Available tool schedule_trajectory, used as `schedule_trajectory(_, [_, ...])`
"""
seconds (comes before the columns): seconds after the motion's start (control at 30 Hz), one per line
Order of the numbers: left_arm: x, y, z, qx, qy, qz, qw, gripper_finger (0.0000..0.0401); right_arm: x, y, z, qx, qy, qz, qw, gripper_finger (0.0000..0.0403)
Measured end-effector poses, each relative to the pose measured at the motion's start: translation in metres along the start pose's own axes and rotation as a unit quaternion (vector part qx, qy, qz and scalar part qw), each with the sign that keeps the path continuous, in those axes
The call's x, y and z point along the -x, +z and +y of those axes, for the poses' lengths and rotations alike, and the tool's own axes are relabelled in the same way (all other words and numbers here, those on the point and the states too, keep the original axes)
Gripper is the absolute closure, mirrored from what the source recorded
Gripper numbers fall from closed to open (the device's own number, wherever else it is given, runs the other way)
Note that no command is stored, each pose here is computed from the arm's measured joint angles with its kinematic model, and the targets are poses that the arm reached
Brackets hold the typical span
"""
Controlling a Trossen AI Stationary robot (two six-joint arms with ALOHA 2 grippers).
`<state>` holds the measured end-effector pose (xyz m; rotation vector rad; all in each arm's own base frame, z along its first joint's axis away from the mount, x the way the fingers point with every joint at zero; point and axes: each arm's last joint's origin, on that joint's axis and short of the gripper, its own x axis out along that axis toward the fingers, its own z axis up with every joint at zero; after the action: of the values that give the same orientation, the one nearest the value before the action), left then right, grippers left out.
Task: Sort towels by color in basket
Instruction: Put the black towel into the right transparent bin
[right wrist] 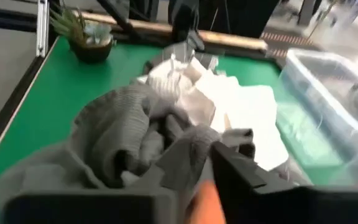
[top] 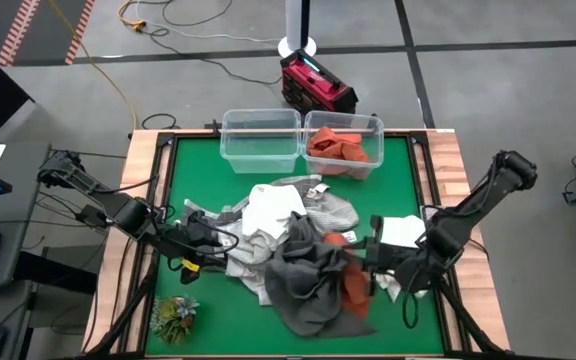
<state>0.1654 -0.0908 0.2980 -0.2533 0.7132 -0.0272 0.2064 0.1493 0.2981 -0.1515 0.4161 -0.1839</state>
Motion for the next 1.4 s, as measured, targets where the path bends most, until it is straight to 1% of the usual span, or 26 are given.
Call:
schedule_trajectory(0.13, [0.0, 0.0, 0.0, 0.004, 0.0, 0.0, 1.0, 0.0193, 0.006, -0.003, -0.008, -0.036, 0.013, 0.025, 0.999, 0.0213])
schedule_trajectory(0.2, [0.0, 0.0, 0.0, 0.006, 0.0, 0.0, 1.0, 0.0193, 0.005, -0.006, -0.01, -0.049, 0.015, 0.042, 0.998, 0.0169])
schedule_trajectory(0.27, [0.0, 0.0, 0.0, 0.006, 0.0, 0.0, 1.0, 0.0193, -0.001, -0.009, -0.01, -0.051, 0.015, 0.06, 0.997, 0.0135])
schedule_trajectory(0.33, [0.0, 0.0, 0.0, 0.002, 0.001, -0.001, 1.0, 0.0193, -0.013, -0.013, -0.006, -0.047, 0.016, 0.077, 0.996, 0.0116])
schedule_trajectory(0.43, [-0.001, 0.002, 0.003, 0.006, 0.009, -0.005, 1.0, 0.0193, -0.034, -0.018, 0.008, -0.031, 0.048, 0.093, 0.994, 0.0107])
schedule_trajectory(0.5, [-0.001, 0.003, 0.004, 0.009, 0.013, -0.006, 1.0, 0.0193, -0.046, -0.019, 0.02, -0.018, 0.072, 0.08, 0.994, 0.0108])
schedule_trajectory(0.6, [-0.001, 0.003, 0.004, 0.01, 0.014, -0.006, 1.0, 0.0193, -0.064, -0.024, 0.036, 0.007, 0.09, 0.065, 0.994, 0.011])
schedule_trajectory(0.67, [-0.001, 0.003, 0.004, 0.009, 0.013, -0.006, 1.0, 0.0193, -0.078, -0.031, 0.042, 0.024, 0.09, 0.07, 0.993, 0.0111])
schedule_trajectory(0.77, [-0.001, 0.003, 0.004, 0.01, 0.012, -0.005, 1.0, 0.0193, -0.094, -0.038, 0.044, 0.025, 0.073, 0.076, 0.994, 0.0112])
schedule_trajectory(0.87, [-0.001, 0.002, 0.004, 0.011, 0.005, 0.0, 1.0, 0.0193, -0.105, -0.04, 0.043, 0.035, 0.064, 0.088, 0.993, 0.0127])
schedule_trajectory(0.93, [-0.001, 0.002, 0.004, 0.011, 0.004, 0.0, 1.0, 0.0193, -0.11, -0.041, 0.043, 0.056, 0.065, 0.1, 0.991, 0.0154])
schedule_trajectory(0.97, [-0.001, 0.002, 0.004, 0.011, 0.004, 0.0, 1.0, 0.0193, -0.111, -0.04, 0.045, 0.065, 0.067, 0.105, 0.99, 0.0175])
schedule_trajectory(1.03, [-0.001, 0.002, 0.004, 0.01, 0.004, 0.0, 1.0, 0.0193, -0.113, -0.039, 0.046, 0.079, 0.078, 0.117, 0.987, 0.0229])
schedule_trajectory(1.17, [-0.001, 0.002, 0.004, 0.009, 0.004, 0.0, 1.0, 0.0193, -0.11, -0.03, 0.043, 0.091, 0.093, 0.148, 0.98, 0.0362])
schedule_trajectory(1.2, [-0.001, 0.002, 0.003, 0.009, 0.003, -0.001, 1.0, 0.0193, -0.106, -0.024, 0.041, 0.093, 0.093, 0.149, 0.98, 0.0376])
schedule_trajectory(1.3, [-0.001, 0.004, 0.003, 0.007, -0.002, -0.009, 1.0, 0.0193, -0.089, 0.005, 0.031, 0.087, 0.096, 0.112, 0.985, 0.0371])
schedule_trajectory(1.4, [-0.001, 0.008, 0.0, -0.011, -0.008, -0.034, 0.999, 0.0193, -0.065, 0.037, 0.015, 0.098, 0.081, 0.05, 0.991, 0.0365])
